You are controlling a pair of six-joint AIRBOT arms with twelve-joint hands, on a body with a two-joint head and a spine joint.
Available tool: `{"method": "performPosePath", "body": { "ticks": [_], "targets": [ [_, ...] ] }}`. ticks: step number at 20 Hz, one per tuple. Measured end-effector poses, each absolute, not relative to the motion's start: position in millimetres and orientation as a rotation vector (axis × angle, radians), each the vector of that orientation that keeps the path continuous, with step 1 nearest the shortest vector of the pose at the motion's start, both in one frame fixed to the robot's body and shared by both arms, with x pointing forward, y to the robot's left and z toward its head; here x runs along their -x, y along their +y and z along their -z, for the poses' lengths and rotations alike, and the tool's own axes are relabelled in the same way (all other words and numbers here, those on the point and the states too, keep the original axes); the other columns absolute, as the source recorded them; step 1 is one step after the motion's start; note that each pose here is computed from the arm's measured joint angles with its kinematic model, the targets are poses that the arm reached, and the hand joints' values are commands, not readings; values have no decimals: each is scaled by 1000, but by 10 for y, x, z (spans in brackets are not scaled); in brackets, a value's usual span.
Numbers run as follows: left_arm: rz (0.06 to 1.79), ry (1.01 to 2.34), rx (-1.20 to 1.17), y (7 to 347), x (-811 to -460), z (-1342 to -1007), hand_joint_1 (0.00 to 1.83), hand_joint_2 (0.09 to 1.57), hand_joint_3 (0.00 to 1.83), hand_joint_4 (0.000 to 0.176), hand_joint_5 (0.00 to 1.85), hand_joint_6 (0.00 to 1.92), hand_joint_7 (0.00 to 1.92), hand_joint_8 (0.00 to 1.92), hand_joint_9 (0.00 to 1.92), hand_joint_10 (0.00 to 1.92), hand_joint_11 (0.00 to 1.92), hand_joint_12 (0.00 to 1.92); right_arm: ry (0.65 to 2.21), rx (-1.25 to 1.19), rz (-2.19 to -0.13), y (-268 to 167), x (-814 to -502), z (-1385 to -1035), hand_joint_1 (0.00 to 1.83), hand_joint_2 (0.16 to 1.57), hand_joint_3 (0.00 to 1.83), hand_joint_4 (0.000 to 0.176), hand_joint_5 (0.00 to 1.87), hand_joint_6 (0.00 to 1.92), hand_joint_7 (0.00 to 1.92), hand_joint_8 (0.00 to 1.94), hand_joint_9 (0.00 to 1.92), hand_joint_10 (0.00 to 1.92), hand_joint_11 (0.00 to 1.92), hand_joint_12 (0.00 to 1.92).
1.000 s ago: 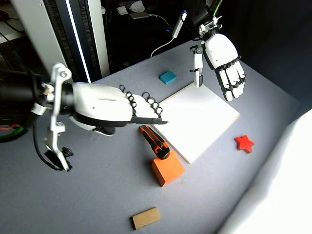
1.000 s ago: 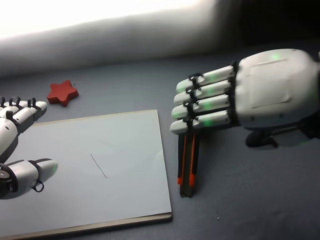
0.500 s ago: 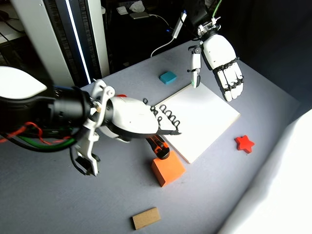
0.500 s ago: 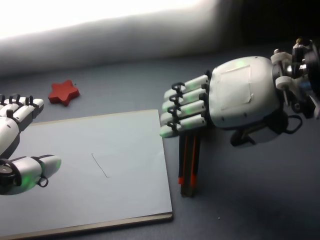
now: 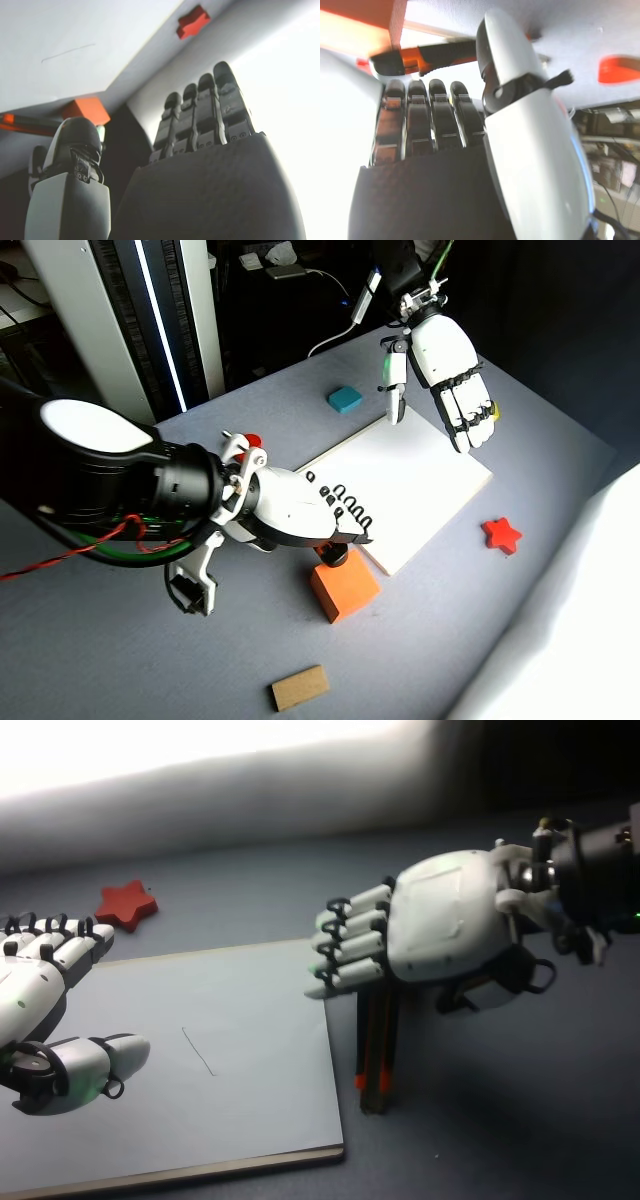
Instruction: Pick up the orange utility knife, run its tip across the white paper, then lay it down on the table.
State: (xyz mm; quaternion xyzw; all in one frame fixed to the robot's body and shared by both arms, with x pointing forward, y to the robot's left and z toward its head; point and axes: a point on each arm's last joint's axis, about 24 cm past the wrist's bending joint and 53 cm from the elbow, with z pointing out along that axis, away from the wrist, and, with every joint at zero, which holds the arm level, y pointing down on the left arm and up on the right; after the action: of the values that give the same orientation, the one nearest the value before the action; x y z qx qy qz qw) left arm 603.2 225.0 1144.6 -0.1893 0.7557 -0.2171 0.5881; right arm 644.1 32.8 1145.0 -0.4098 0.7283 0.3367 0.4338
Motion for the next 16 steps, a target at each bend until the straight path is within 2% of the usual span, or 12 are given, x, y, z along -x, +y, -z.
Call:
{"method": "performPosePath", "body": {
  "ticks": [5,12,16],
  "targets": [
    [504,1744,440,2254,-6050,-11495,229,1298,1,15,0,0,0,0,0,0,0,121,1813,999,-820,427,-6509,-11396,1143,1145,0,0,0,0,0,0,0,0,0,0],
    [493,1715,439,2257,-6067,-11556,189,1299,2,22,0,0,0,0,0,0,0,209,1837,1009,-808,533,-6501,-11168,1172,1148,0,0,0,0,0,0,0,0,0,0],
    [494,1707,420,2209,-6088,-11588,193,1304,3,18,0,0,0,0,1,0,0,228,1828,1006,-793,609,-6545,-11136,1157,1193,0,0,0,0,0,0,0,0,0,0]
  ]
}}
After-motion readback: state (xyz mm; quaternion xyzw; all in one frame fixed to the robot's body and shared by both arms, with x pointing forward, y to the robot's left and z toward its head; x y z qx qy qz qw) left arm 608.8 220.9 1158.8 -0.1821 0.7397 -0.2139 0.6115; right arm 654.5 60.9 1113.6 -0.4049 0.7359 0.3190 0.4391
